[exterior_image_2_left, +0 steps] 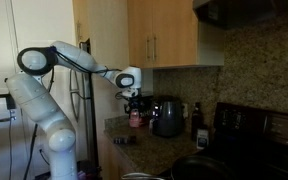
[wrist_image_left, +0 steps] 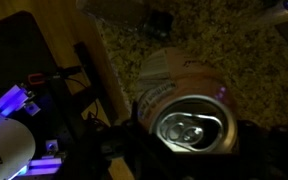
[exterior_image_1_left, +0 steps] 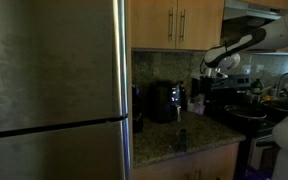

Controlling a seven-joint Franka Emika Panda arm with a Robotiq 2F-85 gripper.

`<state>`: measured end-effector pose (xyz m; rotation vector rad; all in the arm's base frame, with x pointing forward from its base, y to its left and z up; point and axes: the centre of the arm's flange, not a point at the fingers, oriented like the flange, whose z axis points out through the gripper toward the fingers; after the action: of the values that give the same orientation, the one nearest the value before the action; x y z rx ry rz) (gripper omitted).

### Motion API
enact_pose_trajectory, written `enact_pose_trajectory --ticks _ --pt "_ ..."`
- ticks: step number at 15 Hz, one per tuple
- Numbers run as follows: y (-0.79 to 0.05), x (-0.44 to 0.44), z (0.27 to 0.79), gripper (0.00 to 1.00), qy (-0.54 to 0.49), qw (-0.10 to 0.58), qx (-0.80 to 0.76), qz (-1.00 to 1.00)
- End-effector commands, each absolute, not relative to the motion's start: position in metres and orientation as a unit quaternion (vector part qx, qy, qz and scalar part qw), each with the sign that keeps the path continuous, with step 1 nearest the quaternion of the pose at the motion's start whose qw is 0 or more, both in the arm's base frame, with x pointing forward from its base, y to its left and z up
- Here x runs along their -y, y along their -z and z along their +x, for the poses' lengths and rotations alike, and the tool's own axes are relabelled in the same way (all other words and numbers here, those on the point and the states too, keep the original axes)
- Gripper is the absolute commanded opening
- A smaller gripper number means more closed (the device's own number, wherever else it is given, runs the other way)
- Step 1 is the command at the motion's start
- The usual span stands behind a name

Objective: Move the can to the right then back to the left of the counter

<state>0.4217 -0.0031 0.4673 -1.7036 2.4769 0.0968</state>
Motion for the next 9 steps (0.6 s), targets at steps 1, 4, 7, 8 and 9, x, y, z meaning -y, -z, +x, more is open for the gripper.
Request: enact_pose_trajectory --ticks 1,4,7,8,9 --pt "-0.467 0.005 0.422 0.45 -0.032 0.067 -0.822 -0.565" --pt "-0.470 -0.065 0.411 0.45 -0.053 0.085 -0.764 -0.638" --pt "-0.483 -0.141 0.401 0.45 -0.063 0.103 -0.709 -0.695" --pt "-0.486 -0.160 0.396 0.45 -0.060 0.107 -0.689 -0.714" --pt "-0.491 -0.172 0.392 0.45 -0.058 0.109 -0.678 -0.725"
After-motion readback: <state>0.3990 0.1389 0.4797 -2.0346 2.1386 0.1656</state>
